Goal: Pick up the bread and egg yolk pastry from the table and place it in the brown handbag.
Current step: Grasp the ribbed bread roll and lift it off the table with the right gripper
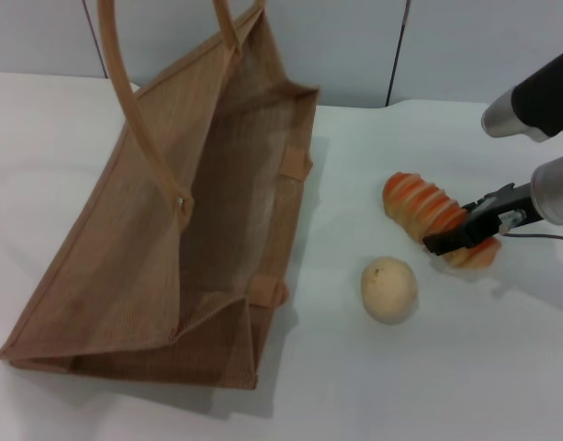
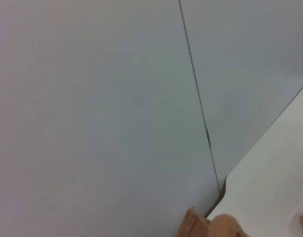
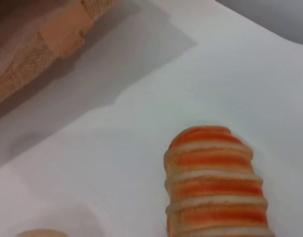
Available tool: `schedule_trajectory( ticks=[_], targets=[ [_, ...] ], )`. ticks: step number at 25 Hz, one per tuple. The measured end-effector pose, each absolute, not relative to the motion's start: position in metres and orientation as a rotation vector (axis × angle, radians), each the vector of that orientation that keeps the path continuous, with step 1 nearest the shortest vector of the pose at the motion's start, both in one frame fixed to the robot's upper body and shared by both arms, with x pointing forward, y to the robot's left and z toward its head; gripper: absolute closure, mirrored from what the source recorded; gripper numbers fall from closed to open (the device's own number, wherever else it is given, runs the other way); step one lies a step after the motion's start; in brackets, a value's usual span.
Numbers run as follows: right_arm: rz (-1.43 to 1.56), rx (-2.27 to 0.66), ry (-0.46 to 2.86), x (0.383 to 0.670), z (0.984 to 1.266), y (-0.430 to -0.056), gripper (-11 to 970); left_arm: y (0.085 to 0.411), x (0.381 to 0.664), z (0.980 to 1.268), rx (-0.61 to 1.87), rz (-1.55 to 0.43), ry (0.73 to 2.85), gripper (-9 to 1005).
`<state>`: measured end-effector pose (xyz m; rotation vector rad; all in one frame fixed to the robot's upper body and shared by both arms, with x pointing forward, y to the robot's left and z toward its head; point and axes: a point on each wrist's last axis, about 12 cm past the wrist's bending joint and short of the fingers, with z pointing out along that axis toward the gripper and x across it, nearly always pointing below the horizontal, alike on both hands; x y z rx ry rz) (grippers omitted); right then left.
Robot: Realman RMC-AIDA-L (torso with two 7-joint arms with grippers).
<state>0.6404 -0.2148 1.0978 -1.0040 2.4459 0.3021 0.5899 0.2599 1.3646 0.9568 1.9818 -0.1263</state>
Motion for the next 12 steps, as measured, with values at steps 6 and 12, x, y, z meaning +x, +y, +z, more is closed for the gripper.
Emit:
schedule_trajectory(
  ticks=[6, 12],
  targets=[
    [0.295, -1.031, 2.447, 0.6402, 1.0978, -0.2109, 95, 0.2599, 0.5902, 1.3646, 0.954, -0.126, 1.981, 877],
    [0.309, -1.03, 2.453, 0.6398, 1.0986, -0.2102, 148, 0.2602, 0.5904, 1.3641, 0.953, -0.126, 1.981, 878]
  ],
)
